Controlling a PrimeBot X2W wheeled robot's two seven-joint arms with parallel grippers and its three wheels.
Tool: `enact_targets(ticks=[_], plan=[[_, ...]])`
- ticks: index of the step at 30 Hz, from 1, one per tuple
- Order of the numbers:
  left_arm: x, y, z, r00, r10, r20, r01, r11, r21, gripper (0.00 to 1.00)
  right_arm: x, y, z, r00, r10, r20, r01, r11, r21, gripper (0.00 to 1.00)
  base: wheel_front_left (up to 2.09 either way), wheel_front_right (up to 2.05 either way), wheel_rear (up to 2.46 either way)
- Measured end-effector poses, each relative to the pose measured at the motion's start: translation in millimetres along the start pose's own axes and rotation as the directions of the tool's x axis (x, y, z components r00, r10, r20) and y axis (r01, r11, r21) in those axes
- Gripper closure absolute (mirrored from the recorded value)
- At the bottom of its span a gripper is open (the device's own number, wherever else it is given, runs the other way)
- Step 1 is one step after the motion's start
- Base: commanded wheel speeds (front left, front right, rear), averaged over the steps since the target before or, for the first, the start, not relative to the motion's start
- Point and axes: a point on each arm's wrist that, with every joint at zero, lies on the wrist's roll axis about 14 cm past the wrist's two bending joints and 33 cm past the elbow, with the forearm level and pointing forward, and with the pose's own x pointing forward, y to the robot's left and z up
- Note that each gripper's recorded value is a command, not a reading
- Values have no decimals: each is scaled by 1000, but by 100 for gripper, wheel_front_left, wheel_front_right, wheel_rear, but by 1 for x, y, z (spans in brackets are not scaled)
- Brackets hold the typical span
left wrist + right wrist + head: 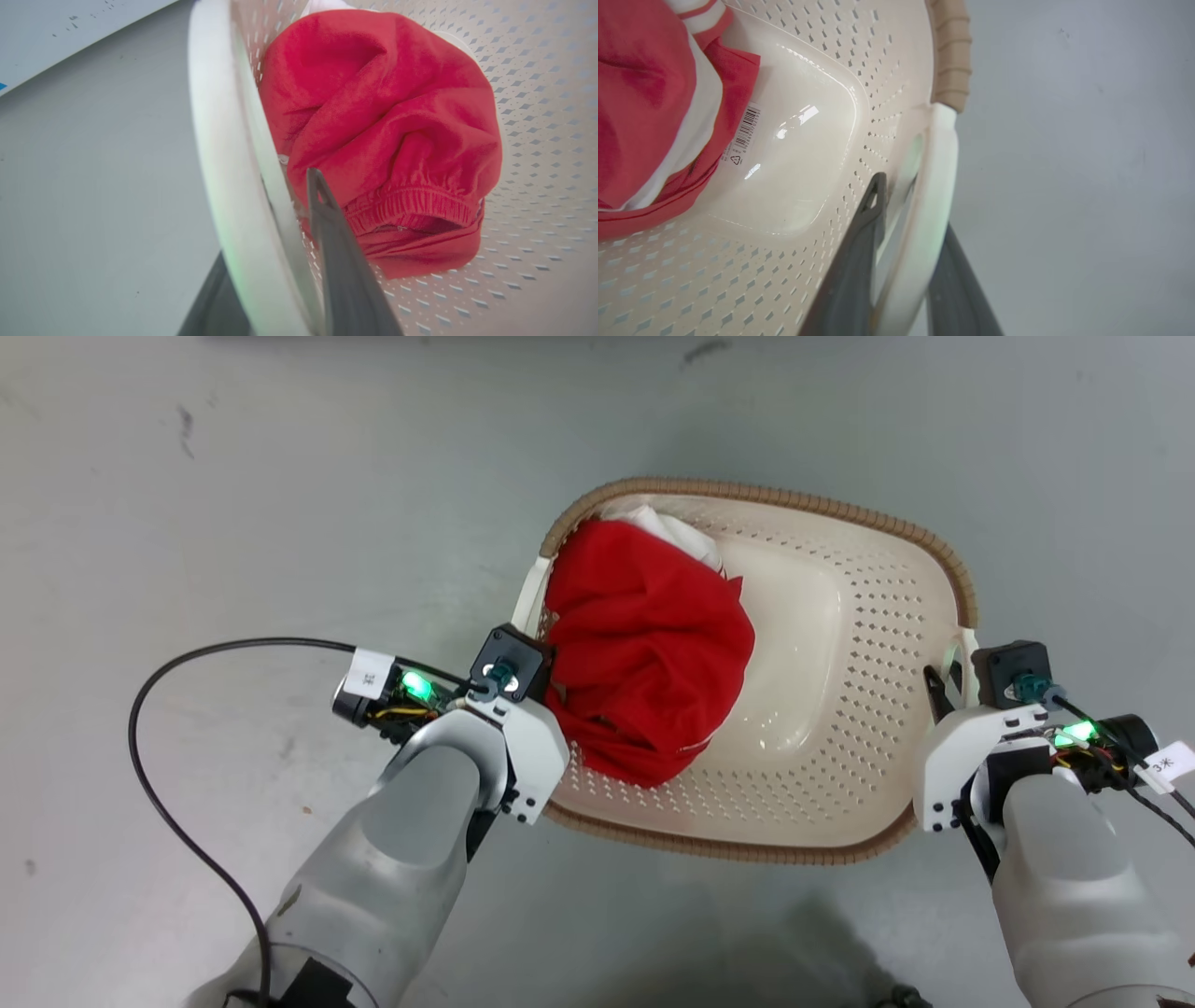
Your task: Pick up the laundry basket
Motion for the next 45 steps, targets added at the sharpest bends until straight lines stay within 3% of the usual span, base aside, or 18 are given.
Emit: enact_targets(ticks=[13, 29, 45], plan=[[-76, 5, 20, 991, 123, 48, -119, 990, -75, 100, -43, 25, 47, 988, 78, 135, -66, 993, -94, 100, 0, 0, 0], [-162, 10, 16, 958, 282, 56, -269, 947, -174, 100, -96, 70, 97, 939, 208, 272, -140, 958, -250, 100, 0, 0, 0], [-207, -2, 7, 947, 320, 7, -314, 934, -171, 100, -144, 94, 79, 941, 255, 221, -183, 935, -303, 100, 0, 0, 0]])
